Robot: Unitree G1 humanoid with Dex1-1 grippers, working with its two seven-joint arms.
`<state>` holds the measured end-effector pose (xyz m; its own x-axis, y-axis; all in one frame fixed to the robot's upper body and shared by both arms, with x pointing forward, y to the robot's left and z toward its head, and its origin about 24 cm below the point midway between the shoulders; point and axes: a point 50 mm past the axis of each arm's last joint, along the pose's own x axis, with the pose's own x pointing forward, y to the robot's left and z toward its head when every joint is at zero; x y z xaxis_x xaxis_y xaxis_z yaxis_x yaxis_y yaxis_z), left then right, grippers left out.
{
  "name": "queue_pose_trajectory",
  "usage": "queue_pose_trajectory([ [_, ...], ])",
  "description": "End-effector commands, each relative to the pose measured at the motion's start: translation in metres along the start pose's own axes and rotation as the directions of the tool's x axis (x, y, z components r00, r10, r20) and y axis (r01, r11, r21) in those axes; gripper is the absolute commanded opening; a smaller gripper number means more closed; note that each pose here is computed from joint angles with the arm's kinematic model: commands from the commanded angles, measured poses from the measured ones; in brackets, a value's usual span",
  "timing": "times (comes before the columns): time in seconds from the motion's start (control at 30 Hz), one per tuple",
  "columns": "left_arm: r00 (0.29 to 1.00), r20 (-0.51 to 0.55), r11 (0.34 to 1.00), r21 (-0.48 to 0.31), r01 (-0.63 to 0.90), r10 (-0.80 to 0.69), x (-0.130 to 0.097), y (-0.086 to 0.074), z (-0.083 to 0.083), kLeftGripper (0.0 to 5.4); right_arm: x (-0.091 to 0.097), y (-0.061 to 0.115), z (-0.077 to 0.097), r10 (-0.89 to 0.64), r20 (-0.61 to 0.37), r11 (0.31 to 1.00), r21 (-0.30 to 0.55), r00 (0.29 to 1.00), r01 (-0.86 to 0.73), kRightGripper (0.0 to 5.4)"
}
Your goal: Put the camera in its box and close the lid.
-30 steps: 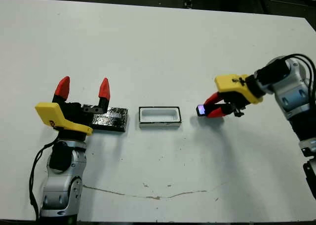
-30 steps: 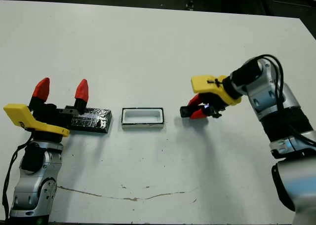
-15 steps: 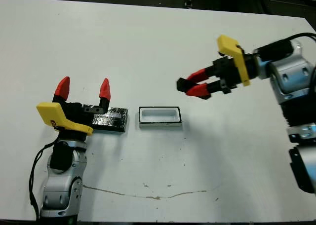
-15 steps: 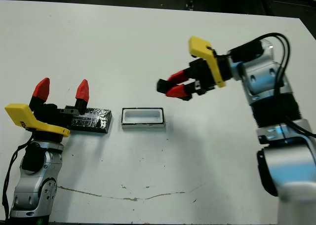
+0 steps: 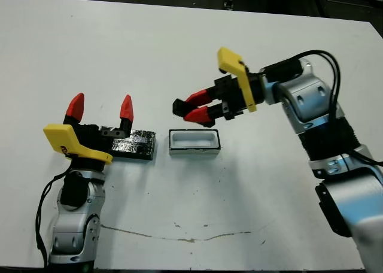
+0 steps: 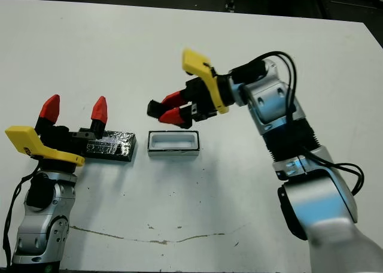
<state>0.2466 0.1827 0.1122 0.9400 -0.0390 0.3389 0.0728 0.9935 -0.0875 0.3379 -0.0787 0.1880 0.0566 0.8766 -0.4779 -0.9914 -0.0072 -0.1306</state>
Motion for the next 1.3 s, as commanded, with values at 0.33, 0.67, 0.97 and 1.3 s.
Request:
queue_pose_trajectory([
  [0.33, 1.000, -0.016, 1.000, -0.005, -0.010, 0.010, -0.002, 0.001, -0.002, 5.40, 0.018, 0.011, -0.019, 0.025, -0.018, 1.000, 0.014, 1.000, -0.024, 1.66],
  [0.67, 1.000, -0.015, 1.000, -0.004, -0.005, 0.005, -0.001, 0.000, -0.002, 5.40, 0.019, 0.014, -0.036, 0.017, -0.065, 0.999, 0.052, 0.998, -0.014, 1.66],
  [0.97, 1.000, -0.019, 1.000, -0.012, -0.005, 0.004, -0.002, 0.000, -0.002, 5.40, 0.020, 0.014, -0.052, 0.030, -0.054, 0.998, 0.055, 0.998, -0.027, 1.66],
  [1.3, 1.000, -0.015, 1.000, -0.003, -0.003, 0.003, -0.003, 0.000, -0.003, 5.40, 0.008, 0.013, -0.059, -0.009, -0.109, 0.999, 0.044, 0.994, 0.014, 1.66],
])
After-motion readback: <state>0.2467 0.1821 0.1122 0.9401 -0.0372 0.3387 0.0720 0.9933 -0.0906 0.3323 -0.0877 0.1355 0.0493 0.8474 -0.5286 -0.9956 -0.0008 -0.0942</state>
